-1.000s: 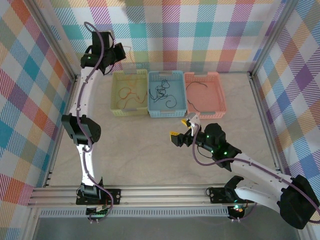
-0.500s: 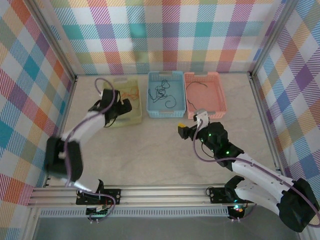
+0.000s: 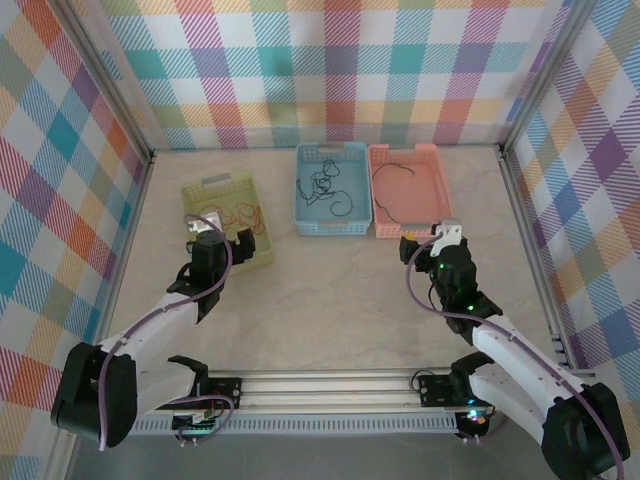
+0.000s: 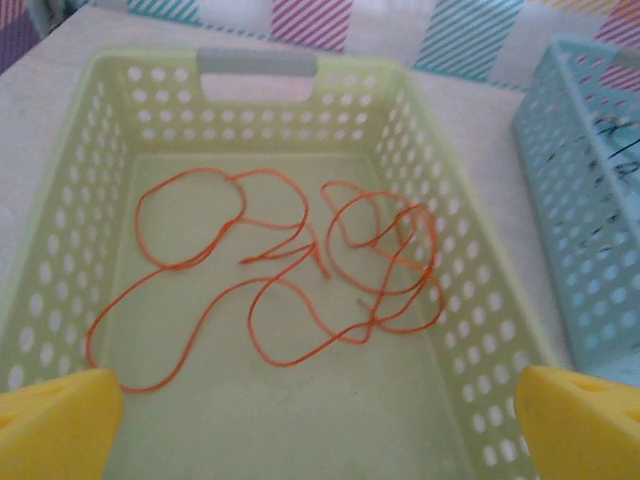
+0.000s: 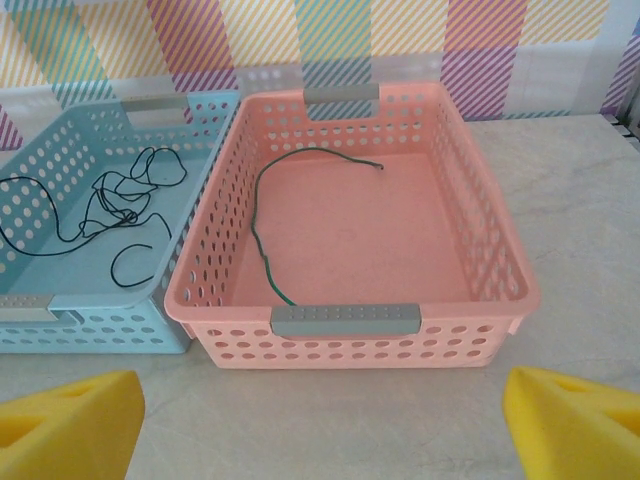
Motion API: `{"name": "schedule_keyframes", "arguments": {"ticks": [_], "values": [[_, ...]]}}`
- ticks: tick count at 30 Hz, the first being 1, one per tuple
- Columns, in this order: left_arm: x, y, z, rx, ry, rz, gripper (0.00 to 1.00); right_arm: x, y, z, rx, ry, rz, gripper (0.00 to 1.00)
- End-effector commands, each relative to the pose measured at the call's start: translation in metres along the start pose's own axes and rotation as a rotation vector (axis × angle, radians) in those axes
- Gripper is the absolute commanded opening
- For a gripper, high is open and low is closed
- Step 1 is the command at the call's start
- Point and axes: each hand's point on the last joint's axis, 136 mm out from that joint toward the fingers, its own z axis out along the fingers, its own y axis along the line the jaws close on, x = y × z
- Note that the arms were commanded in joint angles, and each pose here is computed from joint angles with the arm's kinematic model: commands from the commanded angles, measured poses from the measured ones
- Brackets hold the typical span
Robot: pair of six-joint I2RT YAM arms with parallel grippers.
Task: Untangle the cables
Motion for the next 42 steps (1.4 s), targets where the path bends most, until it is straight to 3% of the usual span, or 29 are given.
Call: {"name": "schedule_keyframes", "arguments": {"ticks": [1, 8, 11, 13, 17, 21, 28, 32, 33, 35, 38, 42], "values": [[-0.046, -0.017, -0.016, 0.087, -0.129, -0.028, 1.00, -0.004, -0.002, -0.001, 0.006, -0.022, 0.011, 0.92], [-0.036, 0.012, -0.024, -0.039, -0.180, 0.090, 1.00, 0.009, -0.013, 0.010, 0.060, -0.002, -0.077, 0.95], [-0.012, 0.019, -0.005, -0.064, -0.102, 0.084, 1.00, 0.011, -0.022, 0.013, 0.104, 0.011, -0.116, 0.96], [-0.004, 0.018, 0.003, -0.051, -0.066, 0.092, 1.00, 0.017, -0.032, 0.015, 0.146, -0.001, -0.152, 0.96], [0.001, 0.009, 0.001, 0.048, -0.131, 0.154, 1.00, 0.043, -0.048, 0.032, 0.163, 0.023, -0.120, 0.96], [0.034, 0.011, 0.017, 0.081, -0.058, 0.163, 1.00, 0.035, -0.050, 0.049, 0.169, -0.023, -0.127, 0.96], [0.027, 0.019, 0.039, 0.038, -0.066, 0.206, 1.00, 0.034, -0.066, 0.062, 0.160, -0.112, -0.113, 0.97], [0.034, 0.018, 0.051, 0.063, -0.034, 0.234, 1.00, 0.055, -0.080, 0.078, 0.110, -0.046, -0.034, 0.96], [0.032, 0.028, 0.054, 0.039, -0.070, 0.192, 1.00, 0.051, -0.082, 0.083, 0.115, -0.061, -0.032, 0.97], [0.036, 0.043, 0.064, 0.019, -0.042, 0.125, 1.00, 0.060, -0.082, 0.091, 0.105, 0.038, -0.020, 0.97], [0.048, 0.034, 0.078, 0.078, 0.023, 0.150, 1.00, 0.058, -0.089, 0.099, 0.122, 0.067, 0.002, 0.97], [0.047, 0.038, 0.079, 0.067, 0.021, 0.141, 1.00, 0.056, -0.088, 0.098, 0.123, 0.056, -0.001, 1.00]]}}
